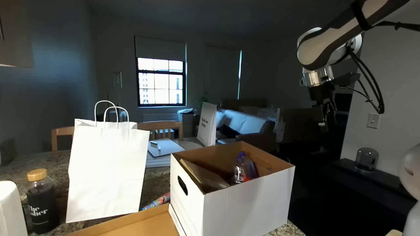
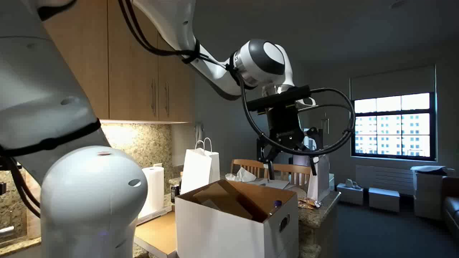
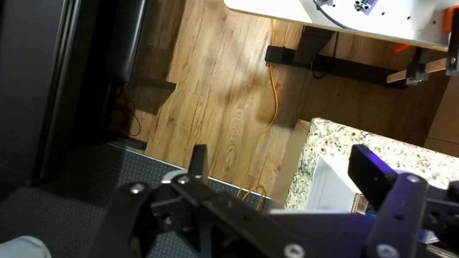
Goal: Remove the box and a water bottle from the big box and put them on the counter
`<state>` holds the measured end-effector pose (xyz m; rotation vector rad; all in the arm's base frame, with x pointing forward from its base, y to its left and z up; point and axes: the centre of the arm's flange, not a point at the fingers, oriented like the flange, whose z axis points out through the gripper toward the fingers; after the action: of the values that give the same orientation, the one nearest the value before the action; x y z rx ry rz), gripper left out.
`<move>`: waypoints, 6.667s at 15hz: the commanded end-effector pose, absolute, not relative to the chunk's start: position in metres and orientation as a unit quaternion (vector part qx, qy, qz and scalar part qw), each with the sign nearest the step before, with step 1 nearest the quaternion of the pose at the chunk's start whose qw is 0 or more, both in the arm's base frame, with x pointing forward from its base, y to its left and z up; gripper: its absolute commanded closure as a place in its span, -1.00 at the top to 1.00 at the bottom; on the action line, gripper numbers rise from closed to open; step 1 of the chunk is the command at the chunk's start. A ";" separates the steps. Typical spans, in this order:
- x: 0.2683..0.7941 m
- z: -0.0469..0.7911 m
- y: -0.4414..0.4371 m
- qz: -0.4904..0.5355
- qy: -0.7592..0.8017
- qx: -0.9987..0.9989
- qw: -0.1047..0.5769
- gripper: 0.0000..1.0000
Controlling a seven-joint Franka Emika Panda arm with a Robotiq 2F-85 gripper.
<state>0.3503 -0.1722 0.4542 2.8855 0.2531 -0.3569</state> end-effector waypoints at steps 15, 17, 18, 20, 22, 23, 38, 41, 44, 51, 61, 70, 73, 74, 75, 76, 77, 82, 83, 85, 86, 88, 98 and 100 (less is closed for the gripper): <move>0.377 0.459 -0.155 -0.071 0.068 0.981 0.164 1.00; 0.393 0.462 -0.141 -0.038 0.058 0.984 0.164 1.00; 0.401 0.464 -0.131 -0.025 0.044 0.987 0.155 1.00; 0.411 0.465 -0.110 -0.005 0.034 0.989 0.147 1.00; 0.422 0.465 -0.084 0.008 0.032 0.989 0.142 1.00; 0.427 0.465 -0.073 0.012 0.031 0.990 0.139 1.00; 0.427 0.352 0.181 -0.054 0.132 0.976 0.165 1.00; 0.431 0.348 0.198 -0.049 0.139 0.976 0.161 1.00; 0.436 0.342 0.212 -0.042 0.165 0.974 0.147 1.00; 0.437 0.326 0.238 -0.044 0.210 0.970 0.113 1.00; 0.441 0.312 0.243 -0.055 0.191 0.979 0.049 1.00; 0.464 0.322 0.199 0.001 0.099 0.995 -0.016 1.00; 0.469 0.317 0.191 -0.004 0.079 0.996 -0.030 1.00; 0.470 0.314 0.191 -0.014 0.080 0.996 -0.037 1.00; 0.471 0.313 0.191 -0.015 0.078 0.996 -0.040 1.00; 0.471 0.312 0.192 -0.018 0.081 0.995 -0.045 1.00; 0.471 0.312 0.194 -0.021 0.082 0.995 -0.047 1.00; 0.471 0.294 0.197 -0.040 0.084 0.995 -0.040 1.00; 0.470 0.290 0.197 -0.041 0.082 0.995 -0.041 1.00; 0.470 0.283 0.198 -0.046 0.079 0.995 -0.043 1.00; 0.470 0.283 0.200 -0.047 0.080 0.995 -0.044 1.00; 0.469 0.286 0.201 -0.044 0.082 0.995 -0.046 1.00; 0.474 0.293 0.208 -0.042 0.077 0.994 -0.062 1.00; 0.475 0.287 0.203 -0.051 0.072 0.994 -0.063 1.00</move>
<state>0.4735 0.2091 0.2971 3.2322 0.2356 -0.1319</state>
